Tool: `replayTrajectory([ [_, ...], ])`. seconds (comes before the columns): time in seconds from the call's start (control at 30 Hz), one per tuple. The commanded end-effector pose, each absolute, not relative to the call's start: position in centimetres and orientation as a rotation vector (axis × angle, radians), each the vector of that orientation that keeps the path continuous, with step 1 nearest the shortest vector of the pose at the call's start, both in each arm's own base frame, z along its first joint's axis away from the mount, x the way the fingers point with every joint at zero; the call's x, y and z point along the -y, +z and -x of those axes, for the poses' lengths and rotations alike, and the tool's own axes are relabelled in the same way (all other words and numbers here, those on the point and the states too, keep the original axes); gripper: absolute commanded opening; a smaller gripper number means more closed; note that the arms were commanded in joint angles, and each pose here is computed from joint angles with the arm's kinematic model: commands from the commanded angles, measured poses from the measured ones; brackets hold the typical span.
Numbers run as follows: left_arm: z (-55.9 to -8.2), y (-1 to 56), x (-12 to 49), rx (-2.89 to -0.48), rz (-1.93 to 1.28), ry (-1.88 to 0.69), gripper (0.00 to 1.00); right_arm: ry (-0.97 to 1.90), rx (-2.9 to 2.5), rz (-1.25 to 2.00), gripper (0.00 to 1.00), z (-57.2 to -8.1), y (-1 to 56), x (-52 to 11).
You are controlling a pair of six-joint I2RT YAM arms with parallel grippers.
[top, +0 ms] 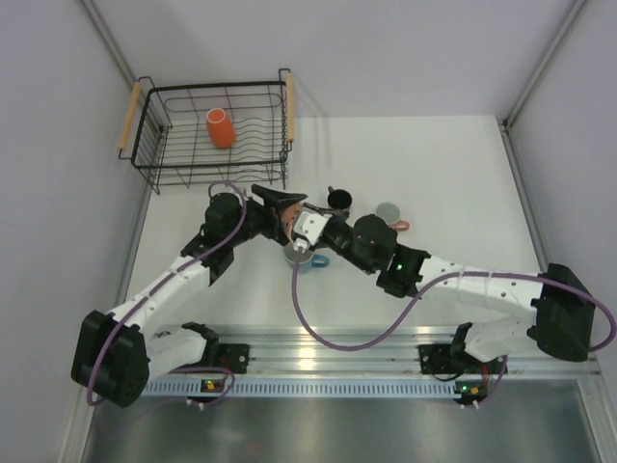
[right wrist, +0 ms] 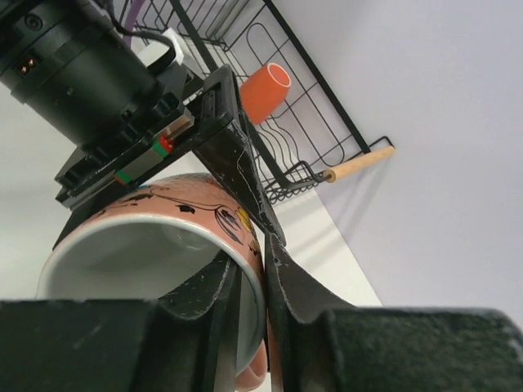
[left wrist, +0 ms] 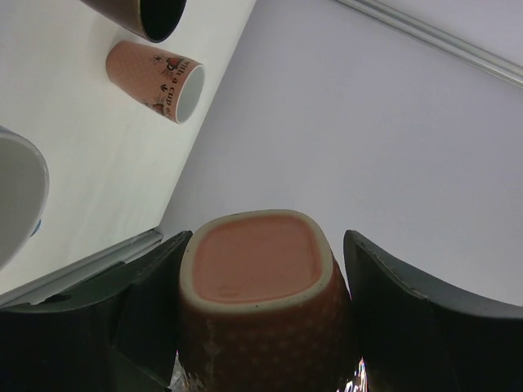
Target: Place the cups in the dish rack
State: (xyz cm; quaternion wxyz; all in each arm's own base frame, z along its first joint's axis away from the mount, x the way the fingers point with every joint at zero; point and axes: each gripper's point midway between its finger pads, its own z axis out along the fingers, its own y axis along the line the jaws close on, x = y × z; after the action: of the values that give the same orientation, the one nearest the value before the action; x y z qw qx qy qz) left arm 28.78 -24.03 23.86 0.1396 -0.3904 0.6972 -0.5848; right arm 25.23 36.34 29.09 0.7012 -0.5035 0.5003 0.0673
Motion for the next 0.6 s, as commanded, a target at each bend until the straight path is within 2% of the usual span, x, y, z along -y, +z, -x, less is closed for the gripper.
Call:
replayTrajectory([
  [0.0, -30.0, 28.0, 23.5, -1.758, 1.08, -1.858, 0.0, 0.218, -1.096, 0.893, 0.16, -25.6, 32.9, -35.9],
  [0.1, -30.4, 27.8, 23.5, -1.732, 1.123, -1.893, 0.0, 0.211, -1.112, 0.885, 0.31, -25.8, 32.1, -35.9],
  [0.3, -31.3, 29.1, 23.1, -1.633, 1.144, -1.953, 0.0, 0.198, -1.14, 0.888, 0.43, -26.1, 31.0, -35.7],
  [0.57, -32.9, 29.9, 22.3, -1.582, 1.143, -1.957, 0.0, 0.171, -1.168, 0.857, 0.49, -25.9, 30.2, -33.9],
])
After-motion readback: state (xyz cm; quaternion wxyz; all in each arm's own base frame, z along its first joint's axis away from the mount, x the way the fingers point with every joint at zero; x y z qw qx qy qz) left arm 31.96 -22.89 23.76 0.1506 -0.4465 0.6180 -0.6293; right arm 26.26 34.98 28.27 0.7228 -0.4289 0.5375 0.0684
